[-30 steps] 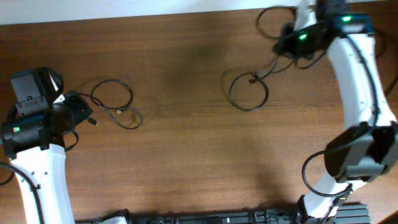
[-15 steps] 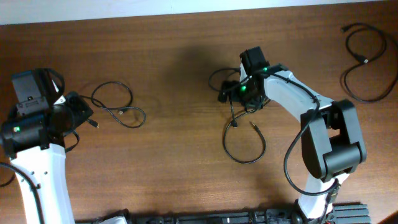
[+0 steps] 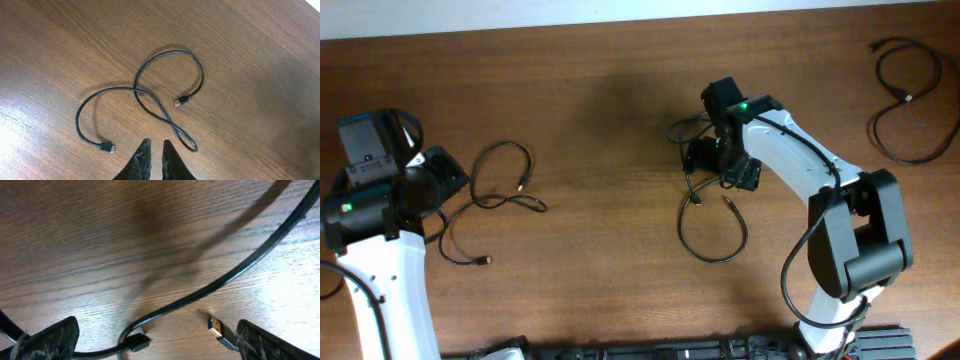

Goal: Untangle cables

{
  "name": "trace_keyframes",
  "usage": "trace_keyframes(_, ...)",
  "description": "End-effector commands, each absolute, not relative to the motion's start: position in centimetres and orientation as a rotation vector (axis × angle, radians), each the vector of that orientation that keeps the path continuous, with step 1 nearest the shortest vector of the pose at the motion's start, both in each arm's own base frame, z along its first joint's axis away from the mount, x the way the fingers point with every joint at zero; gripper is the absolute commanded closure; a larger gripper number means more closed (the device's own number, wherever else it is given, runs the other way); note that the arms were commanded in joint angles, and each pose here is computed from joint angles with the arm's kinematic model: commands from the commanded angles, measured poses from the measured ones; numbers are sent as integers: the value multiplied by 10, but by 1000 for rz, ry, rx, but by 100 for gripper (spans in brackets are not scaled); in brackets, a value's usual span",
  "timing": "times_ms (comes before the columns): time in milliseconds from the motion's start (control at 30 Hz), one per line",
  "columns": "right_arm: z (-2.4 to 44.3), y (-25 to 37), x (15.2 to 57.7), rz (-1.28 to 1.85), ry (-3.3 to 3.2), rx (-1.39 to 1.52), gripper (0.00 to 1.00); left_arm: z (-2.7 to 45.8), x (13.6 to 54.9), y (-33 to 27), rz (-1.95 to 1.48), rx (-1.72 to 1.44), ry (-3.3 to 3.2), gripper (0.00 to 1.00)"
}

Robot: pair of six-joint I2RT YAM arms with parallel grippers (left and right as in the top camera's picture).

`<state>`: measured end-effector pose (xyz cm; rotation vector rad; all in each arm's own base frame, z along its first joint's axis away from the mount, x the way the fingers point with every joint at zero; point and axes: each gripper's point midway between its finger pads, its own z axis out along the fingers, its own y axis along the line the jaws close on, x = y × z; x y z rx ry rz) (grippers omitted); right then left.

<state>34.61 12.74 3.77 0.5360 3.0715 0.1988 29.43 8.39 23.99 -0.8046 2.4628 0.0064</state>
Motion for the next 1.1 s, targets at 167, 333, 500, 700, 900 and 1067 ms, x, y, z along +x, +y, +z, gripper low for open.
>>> trace_keyframes(167,69,186,355,269,2851,-283,21,219,307,88,0,-851,2519,95)
trace_keyframes(333,35,188,374,176,2822,-276,65,211,309,83,-42,-851,2555,100)
trace_keyframes(500,64,203,317,422,3023,-325,96,211,308,82,-41,-852,2559,98)
trace_keyframes(700,47,172,281,236,3181,-310,38,210,306,82,-41,-855,2568,98)
trace_keyframes(900,9,158,297,129,3082,68,1,210,306,82,-40,-855,2567,98)
trace_keyframes(1067,-3,159,304,162,3028,112,96,209,305,82,-41,-856,2570,98)
